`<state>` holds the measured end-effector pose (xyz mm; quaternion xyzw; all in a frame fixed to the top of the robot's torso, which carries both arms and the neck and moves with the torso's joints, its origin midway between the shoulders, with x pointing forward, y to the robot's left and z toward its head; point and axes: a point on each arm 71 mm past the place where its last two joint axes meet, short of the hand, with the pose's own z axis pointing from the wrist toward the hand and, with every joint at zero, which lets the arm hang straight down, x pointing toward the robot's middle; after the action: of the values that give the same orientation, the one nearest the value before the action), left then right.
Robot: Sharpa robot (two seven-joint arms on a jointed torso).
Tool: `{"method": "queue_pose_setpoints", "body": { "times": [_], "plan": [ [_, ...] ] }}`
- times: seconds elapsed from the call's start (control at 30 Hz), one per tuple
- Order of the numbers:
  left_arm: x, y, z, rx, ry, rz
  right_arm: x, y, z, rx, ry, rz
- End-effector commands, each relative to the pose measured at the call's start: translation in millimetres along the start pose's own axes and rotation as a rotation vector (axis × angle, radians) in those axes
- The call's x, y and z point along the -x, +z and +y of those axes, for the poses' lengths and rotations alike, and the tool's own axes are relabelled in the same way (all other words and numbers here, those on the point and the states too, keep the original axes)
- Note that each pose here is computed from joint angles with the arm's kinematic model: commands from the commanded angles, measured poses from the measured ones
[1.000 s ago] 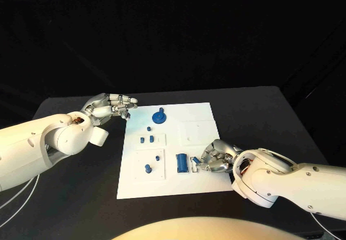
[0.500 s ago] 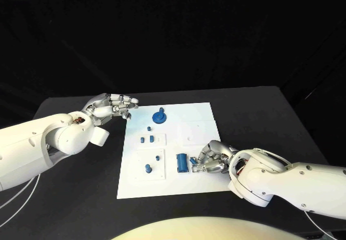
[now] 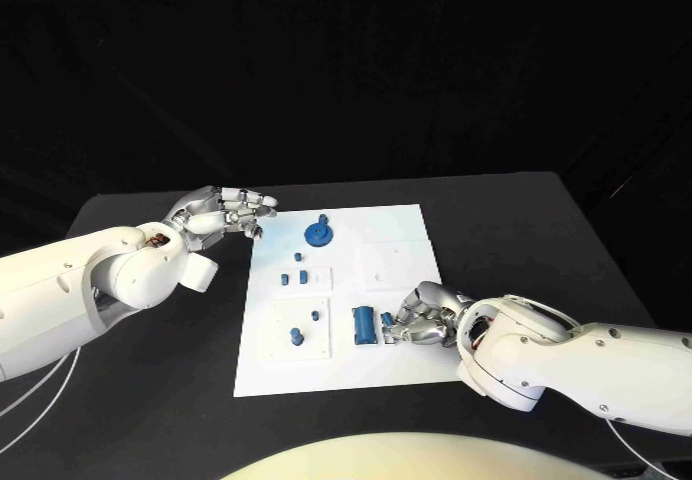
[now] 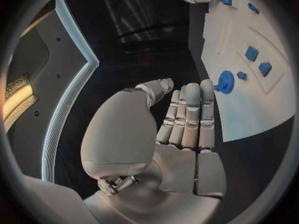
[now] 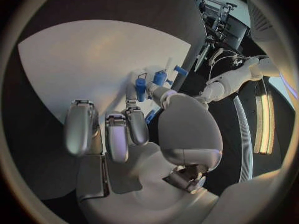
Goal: Assemble the parts on the task board
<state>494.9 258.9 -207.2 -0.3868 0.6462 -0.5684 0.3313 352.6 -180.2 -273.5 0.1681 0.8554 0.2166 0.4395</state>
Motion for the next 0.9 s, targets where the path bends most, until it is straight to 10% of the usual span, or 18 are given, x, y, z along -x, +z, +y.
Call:
{"method": "queue_pose_setpoints", "body": {
  "times": [0.03,0.9],
  "plan": [
    [-2.5,0.3,-0.7,-0.004,-0.008,0.020,-4.5,-0.8,1.2,0.001,-0.018,0.035],
    [-3.5,0.1,0.0,0.007,-0.007,0.024,-3.5,-4.9,3.3,0.017,-0.019,0.019]
  ]
}}
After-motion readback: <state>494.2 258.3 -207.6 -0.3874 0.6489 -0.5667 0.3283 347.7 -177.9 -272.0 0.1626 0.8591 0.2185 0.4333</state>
